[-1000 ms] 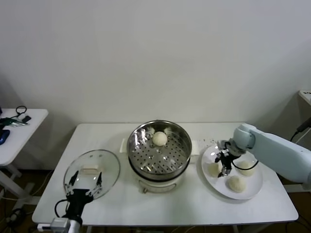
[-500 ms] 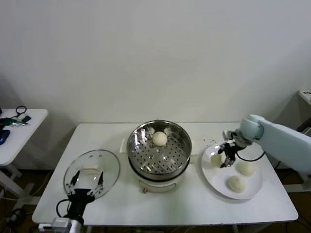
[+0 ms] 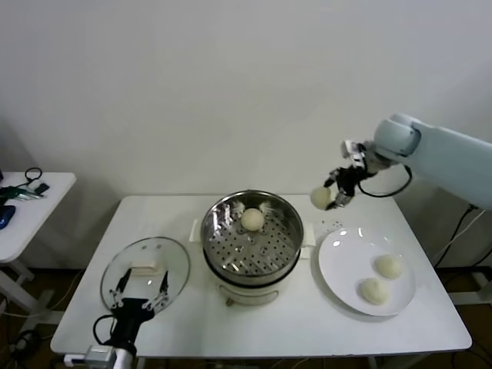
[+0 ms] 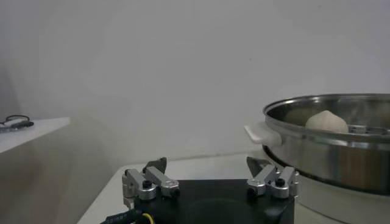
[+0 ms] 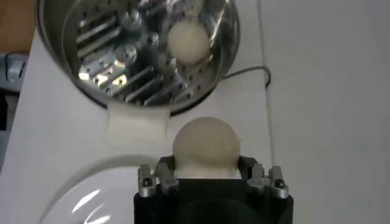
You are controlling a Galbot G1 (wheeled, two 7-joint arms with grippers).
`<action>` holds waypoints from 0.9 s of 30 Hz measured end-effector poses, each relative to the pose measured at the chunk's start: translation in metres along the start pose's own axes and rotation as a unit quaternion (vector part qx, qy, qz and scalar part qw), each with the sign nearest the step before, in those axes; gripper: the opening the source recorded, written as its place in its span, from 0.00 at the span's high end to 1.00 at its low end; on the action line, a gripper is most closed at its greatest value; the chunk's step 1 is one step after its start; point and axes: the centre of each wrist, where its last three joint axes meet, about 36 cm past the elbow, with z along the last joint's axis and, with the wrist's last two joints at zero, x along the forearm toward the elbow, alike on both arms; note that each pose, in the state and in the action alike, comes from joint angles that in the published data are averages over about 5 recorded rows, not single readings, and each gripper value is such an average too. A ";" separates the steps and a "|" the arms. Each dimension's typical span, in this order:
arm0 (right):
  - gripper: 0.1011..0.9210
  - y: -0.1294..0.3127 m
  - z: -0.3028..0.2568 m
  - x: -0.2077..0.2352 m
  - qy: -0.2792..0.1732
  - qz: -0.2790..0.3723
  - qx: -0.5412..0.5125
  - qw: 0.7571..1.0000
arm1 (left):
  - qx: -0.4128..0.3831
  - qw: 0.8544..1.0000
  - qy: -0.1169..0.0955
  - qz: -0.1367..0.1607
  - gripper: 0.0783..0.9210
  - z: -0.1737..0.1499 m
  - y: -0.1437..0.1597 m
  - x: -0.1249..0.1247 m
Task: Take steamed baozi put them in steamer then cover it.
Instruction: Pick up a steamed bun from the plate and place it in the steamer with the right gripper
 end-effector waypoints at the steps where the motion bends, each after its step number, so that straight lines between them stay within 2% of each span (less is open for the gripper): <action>1: 0.31 -0.001 -0.010 0.000 -0.005 -0.002 0.002 1.000 | 0.001 1.000 0.000 0.000 0.12 0.000 -0.001 0.000; 8: 0.31 -0.003 -0.079 -0.019 -0.029 -0.017 0.019 0.999 | -0.001 1.000 0.000 0.004 0.12 -0.003 -0.006 0.004; 15: 0.31 0.007 -0.130 -0.056 -0.029 -0.037 0.039 0.998 | 0.000 1.000 0.000 0.001 0.12 -0.002 -0.004 0.004; 27: 0.31 0.040 -0.162 -0.130 -0.009 -0.072 0.060 0.996 | 0.010 1.000 0.003 -0.007 0.12 -0.001 -0.001 0.002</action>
